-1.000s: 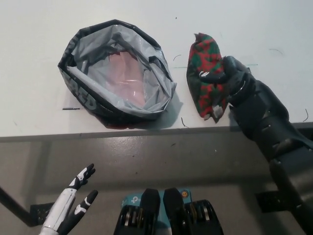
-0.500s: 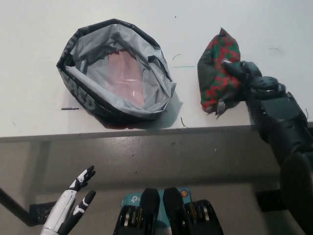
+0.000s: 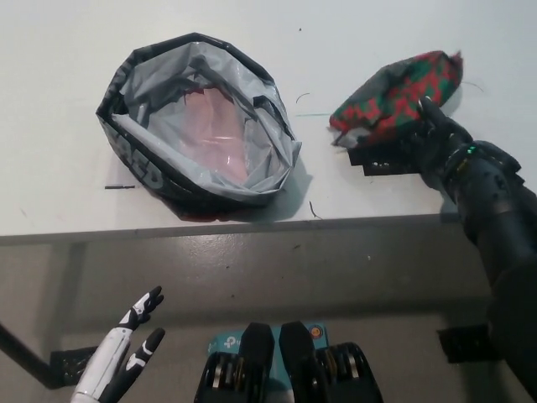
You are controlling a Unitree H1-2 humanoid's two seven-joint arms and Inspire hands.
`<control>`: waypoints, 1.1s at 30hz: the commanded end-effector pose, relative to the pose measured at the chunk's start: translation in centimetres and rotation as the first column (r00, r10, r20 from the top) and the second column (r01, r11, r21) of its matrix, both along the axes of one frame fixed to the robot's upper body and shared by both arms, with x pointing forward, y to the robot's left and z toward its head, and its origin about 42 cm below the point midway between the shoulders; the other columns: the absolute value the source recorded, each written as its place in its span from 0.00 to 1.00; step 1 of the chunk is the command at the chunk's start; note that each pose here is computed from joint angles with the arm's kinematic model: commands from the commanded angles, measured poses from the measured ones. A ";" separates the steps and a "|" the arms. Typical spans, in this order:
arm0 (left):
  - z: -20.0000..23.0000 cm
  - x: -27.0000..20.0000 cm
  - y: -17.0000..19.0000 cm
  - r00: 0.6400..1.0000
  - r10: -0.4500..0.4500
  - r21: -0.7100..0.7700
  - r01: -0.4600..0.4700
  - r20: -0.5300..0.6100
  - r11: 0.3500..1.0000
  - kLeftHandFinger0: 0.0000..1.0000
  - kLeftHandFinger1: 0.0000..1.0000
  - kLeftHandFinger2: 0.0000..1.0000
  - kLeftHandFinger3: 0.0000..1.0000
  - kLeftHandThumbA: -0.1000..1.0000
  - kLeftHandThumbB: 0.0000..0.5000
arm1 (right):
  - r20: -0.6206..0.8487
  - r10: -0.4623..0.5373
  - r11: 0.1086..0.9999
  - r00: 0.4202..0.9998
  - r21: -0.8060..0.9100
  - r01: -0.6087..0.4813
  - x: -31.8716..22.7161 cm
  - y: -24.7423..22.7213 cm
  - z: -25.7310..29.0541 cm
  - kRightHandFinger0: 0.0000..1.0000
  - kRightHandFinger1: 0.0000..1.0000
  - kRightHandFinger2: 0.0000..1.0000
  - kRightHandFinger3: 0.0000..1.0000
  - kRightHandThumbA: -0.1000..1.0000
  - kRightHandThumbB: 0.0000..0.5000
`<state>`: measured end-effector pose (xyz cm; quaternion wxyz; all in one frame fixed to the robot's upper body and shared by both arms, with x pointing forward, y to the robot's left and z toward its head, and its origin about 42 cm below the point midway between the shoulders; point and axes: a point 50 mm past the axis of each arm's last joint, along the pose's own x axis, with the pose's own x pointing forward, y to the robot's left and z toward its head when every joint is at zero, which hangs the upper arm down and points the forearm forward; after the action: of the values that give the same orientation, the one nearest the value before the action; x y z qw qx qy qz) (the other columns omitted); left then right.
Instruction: The robot uses its right hand to pick up a bag of coffee beans and puts it in the black plastic bag, then the robot grabs the top of the bag and lifts it.
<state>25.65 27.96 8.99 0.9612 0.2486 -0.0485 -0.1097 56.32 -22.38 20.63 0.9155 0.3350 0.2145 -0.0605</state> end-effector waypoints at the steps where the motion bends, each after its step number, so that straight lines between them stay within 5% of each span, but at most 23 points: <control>1: 0.3 -0.7 0.9 0.999 0.003 0.009 -0.004 0.046 1.000 1.00 1.00 1.00 1.00 1.00 0.34 | 0.173 -0.099 0.659 0.980 0.749 -0.066 0.0 4.2 1.0 0.00 0.11 0.68 1.00 0.00 0.19; 16: 0.2 -1.0 0.8 0.999 0.003 0.023 -0.004 0.046 1.000 1.00 1.00 1.00 1.00 1.00 0.29 | 0.395 -0.035 0.674 0.918 0.688 -0.270 1.6 5.1 8.3 0.00 0.10 0.64 1.00 0.00 0.10; 33: 0.1 -1.0 0.7 0.999 -0.015 0.029 0.014 0.050 0.999 1.00 1.00 1.00 1.00 1.00 0.24 | 0.565 0.017 0.778 0.825 0.510 -0.366 0.9 7.2 15.8 0.00 0.02 0.58 1.00 0.00 0.10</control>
<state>24.81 28.05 8.55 0.9600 0.2521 -0.0475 -0.1121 56.77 -16.66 28.75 0.8043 0.5761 0.0735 0.1254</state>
